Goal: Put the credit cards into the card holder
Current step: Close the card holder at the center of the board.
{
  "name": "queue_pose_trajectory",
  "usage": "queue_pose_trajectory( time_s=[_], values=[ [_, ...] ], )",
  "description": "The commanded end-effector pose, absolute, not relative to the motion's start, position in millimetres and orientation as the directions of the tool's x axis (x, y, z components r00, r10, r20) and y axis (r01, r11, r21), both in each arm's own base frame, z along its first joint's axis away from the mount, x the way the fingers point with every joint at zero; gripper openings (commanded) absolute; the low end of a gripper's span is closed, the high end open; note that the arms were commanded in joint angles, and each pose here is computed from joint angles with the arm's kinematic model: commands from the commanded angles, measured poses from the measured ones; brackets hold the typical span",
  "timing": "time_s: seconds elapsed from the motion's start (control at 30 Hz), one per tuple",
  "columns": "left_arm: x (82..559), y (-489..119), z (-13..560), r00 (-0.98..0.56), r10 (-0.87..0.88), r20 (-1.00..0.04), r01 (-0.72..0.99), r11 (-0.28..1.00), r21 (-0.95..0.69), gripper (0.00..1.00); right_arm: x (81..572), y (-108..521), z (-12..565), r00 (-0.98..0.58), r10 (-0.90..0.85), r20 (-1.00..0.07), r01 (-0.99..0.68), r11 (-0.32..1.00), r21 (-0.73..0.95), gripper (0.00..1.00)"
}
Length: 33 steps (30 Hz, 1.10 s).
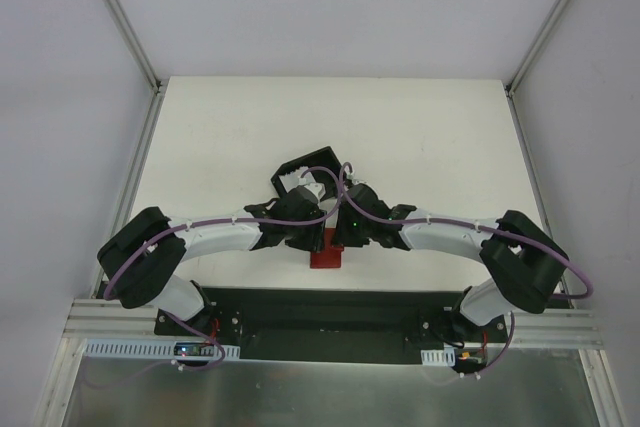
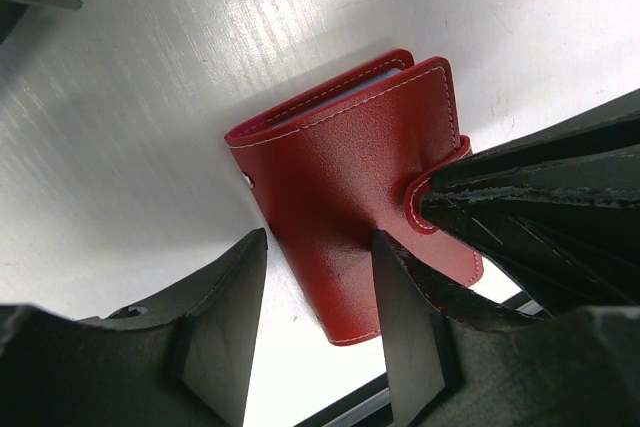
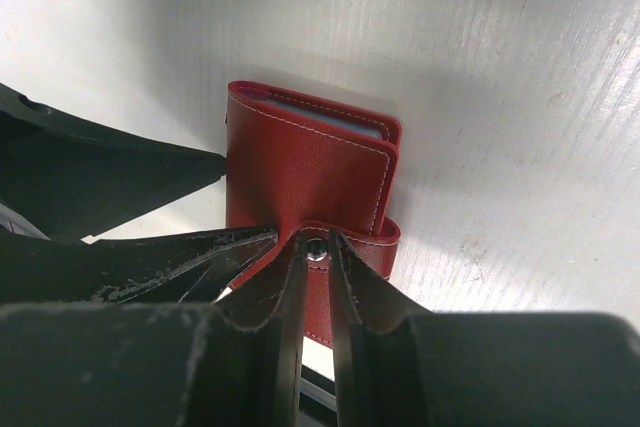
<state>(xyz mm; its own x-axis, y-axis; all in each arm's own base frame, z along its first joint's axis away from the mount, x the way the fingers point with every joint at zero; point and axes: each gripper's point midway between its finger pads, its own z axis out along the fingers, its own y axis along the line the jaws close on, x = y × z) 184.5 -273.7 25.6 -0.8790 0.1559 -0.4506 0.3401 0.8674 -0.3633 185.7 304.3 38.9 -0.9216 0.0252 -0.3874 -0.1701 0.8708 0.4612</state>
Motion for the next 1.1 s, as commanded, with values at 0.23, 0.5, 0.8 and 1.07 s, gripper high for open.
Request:
queue_pose_trajectory(
  time_s=[0.23, 0.5, 0.8, 1.07],
  values=[
    [183, -264, 22, -0.882, 0.159, -0.445, 0.328, 0.884, -0.333, 0.45, 183, 319, 46, -0.921, 0.011, -0.388, -0.196, 0.85, 0.489, 0.16],
    [183, -264, 23, -0.88, 0.154, -0.448, 0.326, 0.884, -0.337, 0.45, 181, 313, 36, -0.926, -0.006, -0.377, -0.185, 0.879, 0.439, 0.16],
    [184, -263, 25, -0.884, 0.132, -0.449, 0.306, 0.889, -0.34, 0.45, 172, 309, 26, -0.926, -0.032, -0.376, -0.19, 0.9, 0.393, 0.15],
    [180, -259, 20, -0.9, 0.093, -0.426, 0.261, 0.898, -0.354, 0.45, 160, 299, 10, -0.932, -0.05, -0.358, -0.171, 0.933, 0.315, 0.12]
  ],
)
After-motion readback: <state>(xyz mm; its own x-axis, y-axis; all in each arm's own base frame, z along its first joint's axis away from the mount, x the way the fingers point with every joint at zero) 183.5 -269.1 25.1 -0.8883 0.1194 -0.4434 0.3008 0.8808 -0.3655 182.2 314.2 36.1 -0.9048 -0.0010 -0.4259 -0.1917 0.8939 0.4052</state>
